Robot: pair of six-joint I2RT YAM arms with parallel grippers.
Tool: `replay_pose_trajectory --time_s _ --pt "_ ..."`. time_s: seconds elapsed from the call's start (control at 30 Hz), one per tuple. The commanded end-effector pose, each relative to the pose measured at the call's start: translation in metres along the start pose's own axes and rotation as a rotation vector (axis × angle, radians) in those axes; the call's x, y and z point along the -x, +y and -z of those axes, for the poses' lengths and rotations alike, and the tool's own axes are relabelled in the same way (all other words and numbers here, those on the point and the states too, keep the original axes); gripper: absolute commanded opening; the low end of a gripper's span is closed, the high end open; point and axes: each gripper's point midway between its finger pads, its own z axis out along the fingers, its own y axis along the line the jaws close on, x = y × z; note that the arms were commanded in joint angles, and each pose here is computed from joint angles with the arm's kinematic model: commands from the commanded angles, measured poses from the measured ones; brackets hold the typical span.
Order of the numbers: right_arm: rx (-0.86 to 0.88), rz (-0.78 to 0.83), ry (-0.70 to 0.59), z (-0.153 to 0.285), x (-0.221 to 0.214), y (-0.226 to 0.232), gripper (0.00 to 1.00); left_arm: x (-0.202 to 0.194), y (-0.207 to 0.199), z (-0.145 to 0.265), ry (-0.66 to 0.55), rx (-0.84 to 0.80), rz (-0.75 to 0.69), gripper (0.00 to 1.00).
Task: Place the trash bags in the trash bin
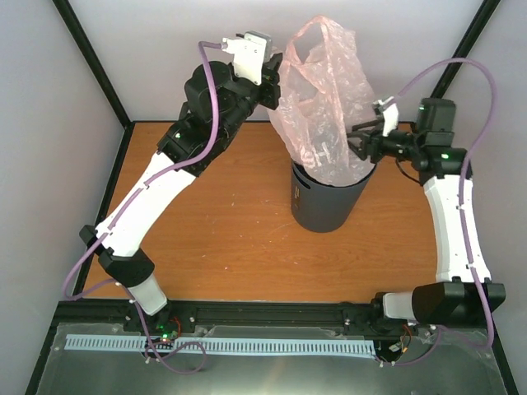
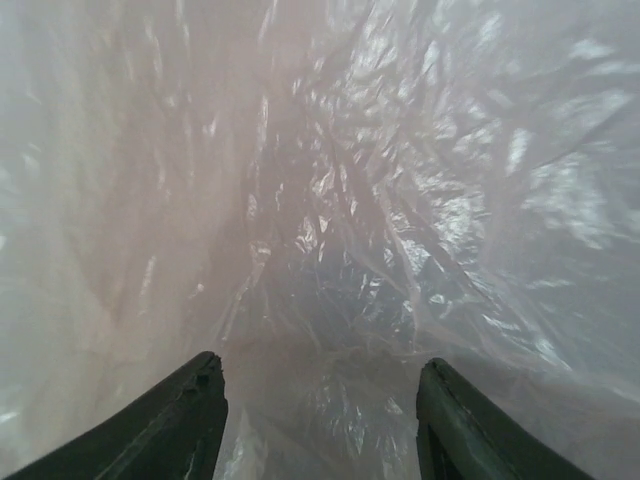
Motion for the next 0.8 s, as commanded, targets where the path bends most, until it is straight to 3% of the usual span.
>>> replay_pose_trajectory --time_s 0.0,0.33,0.47,0.77 --pt "-0.001 -0.013 -0.092 0.056 0.021 0.01 0.54 0.009 0.007 0.002 -0.027 0.035 -0.016 0.01" --pt "-0.213 -0.163 -0.084 0.105 -0.008 -0.045 0.6 -0.007 0.007 -0.01 0.001 0.046 -0.038 0.01" --pt "-0.369 -0.165 -0.041 0.112 -0.022 -0.072 0.59 0.0 0.011 -0.005 -0.017 0.068 -0.041 0.01" --pt "-0.458 -0.122 0.03 0.115 -0.045 -0.088 0.59 0.015 0.013 0.007 -0.063 0.066 -0.054 0.01"
